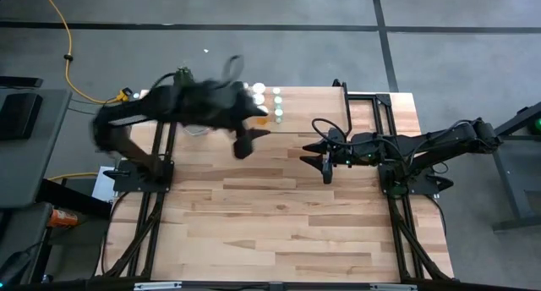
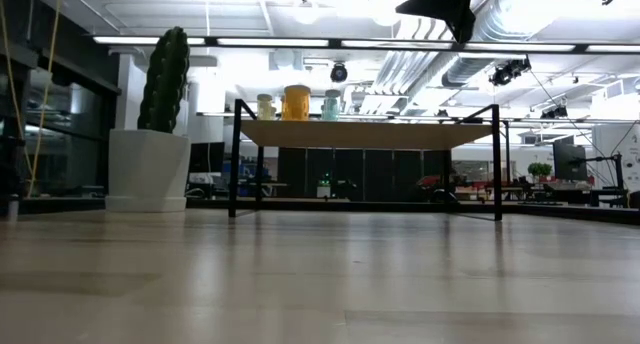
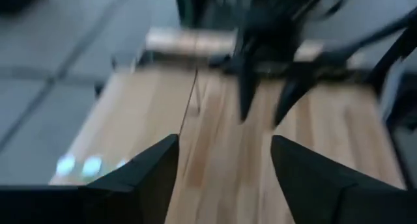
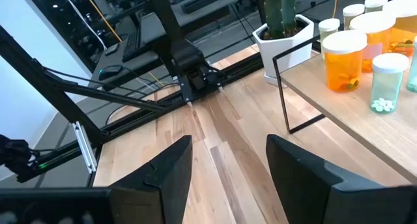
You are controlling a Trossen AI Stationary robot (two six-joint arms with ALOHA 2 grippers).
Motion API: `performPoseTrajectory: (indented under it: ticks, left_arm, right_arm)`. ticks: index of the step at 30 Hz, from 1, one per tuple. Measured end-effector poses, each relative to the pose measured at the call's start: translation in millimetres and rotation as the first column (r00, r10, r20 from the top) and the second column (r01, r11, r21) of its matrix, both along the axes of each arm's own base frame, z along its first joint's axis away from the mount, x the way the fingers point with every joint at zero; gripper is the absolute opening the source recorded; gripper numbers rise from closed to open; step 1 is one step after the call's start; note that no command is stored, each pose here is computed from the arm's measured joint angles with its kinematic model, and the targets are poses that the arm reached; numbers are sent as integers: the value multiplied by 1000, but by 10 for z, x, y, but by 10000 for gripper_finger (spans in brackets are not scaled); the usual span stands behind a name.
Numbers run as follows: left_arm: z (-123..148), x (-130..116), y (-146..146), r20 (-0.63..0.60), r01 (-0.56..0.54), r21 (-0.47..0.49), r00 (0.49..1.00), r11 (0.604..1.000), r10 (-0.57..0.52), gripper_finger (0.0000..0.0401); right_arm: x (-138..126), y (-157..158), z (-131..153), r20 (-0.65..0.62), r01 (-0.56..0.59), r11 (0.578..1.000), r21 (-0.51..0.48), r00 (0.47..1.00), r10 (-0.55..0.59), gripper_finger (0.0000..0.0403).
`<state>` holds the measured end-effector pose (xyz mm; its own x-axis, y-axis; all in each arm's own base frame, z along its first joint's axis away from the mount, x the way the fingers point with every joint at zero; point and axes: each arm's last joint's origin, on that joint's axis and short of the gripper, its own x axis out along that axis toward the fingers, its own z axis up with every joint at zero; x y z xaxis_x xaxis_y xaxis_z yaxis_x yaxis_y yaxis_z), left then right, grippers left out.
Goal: Pick and place medicine bottles onto shelf by color
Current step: Return to Home Position
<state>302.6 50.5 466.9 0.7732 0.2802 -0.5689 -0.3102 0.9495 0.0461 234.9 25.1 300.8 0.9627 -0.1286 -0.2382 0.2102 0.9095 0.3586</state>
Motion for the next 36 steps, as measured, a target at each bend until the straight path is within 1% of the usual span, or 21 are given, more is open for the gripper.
performPoseTrajectory:
  ticks: [3,6,10,13,14,15,16,17,20,22,25,27,30,32,33,35,36]
  left_arm:
    - [-30,-294,-243,175,23,48,984,999,-31,210]
    - [-222,-584,-448,345,65,62,935,996,-82,185]
    - [-540,-972,-607,549,114,69,825,991,-133,135]
    - [-661,-1220,-607,668,80,103,733,991,-129,79]
    - [-693,-1285,-595,690,65,116,712,991,-128,56]
    - [-721,-1342,-582,700,56,131,702,990,-133,32]
    - [-743,-1388,-568,705,49,142,696,989,-136,16]
    - [-764,-1429,-562,710,55,143,690,988,-141,9]
    - [-804,-1518,-554,727,77,109,674,991,-132,7]
    - [-842,-1548,-560,727,99,92,674,991,-134,2]
    - [-936,-1554,-572,722,122,58,680,991,-126,2]
    - [-1006,-1560,-581,717,132,38,687,991,-119,1]
    - [-1086,-1564,-586,712,141,10,694,990,-105,0]
    - [-1128,-1562,-589,711,142,7,695,990,-105,0]
    - [-1140,-1564,-588,711,143,7,695,990,-105,0]
    - [-1139,-1570,-588,714,143,7,692,990,-105,0]
    - [-1138,-1575,-588,714,143,7,692,990,-105,0]
  right_arm:
    - [-1,1,-3,-3,-5,1000,1,1000,5,188]
    - [0,1,-3,-3,-5,1000,1,1000,5,188]
    - [0,1,-3,-3,-7,1000,2,1000,7,188]
    - [0,2,-3,-3,-8,1000,2,1000,8,188]
    - [0,2,-3,-3,-8,1000,2,1000,8,188]
    - [0,2,-3,-3,-8,1000,2,1000,8,188]
    - [0,2,-3,-3,-8,1000,2,1000,8,188]
    - [0,2,-3,-3,-8,1000,2,1000,8,188]
    - [1,2,4,5,-8,1000,2,1000,8,188]
    - [11,-1,49,51,0,1000,-11,999,1,187]
    - [16,-38,240,96,29,997,-70,995,-22,173]
    - [-17,-100,426,104,60,993,-101,993,-50,153]
    - [-121,-214,659,58,77,979,-188,996,-67,111]
    - [-225,-282,777,44,45,971,-233,998,-36,74]
    - [-284,-315,823,53,30,971,-239,998,-18,53]
    - [-402,-365,843,66,-16,972,-234,997,33,16]
    - [-459,-383,825,74,-32,974,-223,996,50,9]
